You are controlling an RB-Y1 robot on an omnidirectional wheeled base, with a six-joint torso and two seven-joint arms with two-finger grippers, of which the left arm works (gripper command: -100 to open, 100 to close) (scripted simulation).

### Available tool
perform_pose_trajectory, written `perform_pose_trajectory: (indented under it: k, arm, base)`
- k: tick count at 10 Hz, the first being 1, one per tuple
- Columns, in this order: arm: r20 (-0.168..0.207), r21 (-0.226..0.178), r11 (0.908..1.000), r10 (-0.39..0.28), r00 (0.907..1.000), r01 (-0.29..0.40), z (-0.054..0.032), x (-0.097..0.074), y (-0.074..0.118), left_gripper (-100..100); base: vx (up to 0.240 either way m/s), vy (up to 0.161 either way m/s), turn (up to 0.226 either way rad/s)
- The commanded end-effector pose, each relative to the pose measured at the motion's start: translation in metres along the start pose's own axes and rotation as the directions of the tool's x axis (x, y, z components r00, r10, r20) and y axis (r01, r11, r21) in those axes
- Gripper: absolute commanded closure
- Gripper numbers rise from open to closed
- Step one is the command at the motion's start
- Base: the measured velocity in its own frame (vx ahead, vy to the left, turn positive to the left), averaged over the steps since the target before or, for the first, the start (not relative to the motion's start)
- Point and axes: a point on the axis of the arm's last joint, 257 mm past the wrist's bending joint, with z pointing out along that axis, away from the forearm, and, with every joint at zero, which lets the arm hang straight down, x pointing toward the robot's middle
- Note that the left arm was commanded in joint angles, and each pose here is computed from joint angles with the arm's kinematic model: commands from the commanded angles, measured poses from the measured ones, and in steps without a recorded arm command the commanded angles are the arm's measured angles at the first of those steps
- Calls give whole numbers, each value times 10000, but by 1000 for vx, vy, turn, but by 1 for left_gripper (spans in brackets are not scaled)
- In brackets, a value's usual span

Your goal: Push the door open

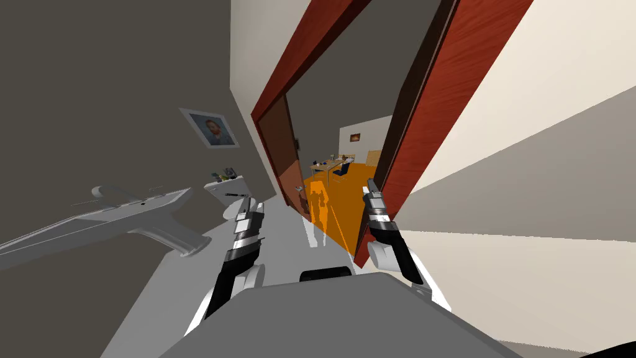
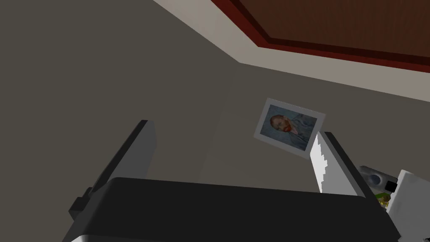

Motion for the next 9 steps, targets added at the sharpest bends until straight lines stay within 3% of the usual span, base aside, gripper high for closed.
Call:
perform_pose_trajectory:
  k: [1,4,9]
  arm:
    - [-110,-147,9999,-52,9999,50,-10,37,126,-100]
    - [-254,-371,9992,-133,9996,123,-27,90,314,-100]
    - [-473,-776,9967,-281,9985,243,-67,179,645,-100]
  base:
    - [127,64,-109]
    - [45,159,-117]
    - [50,97,-96]
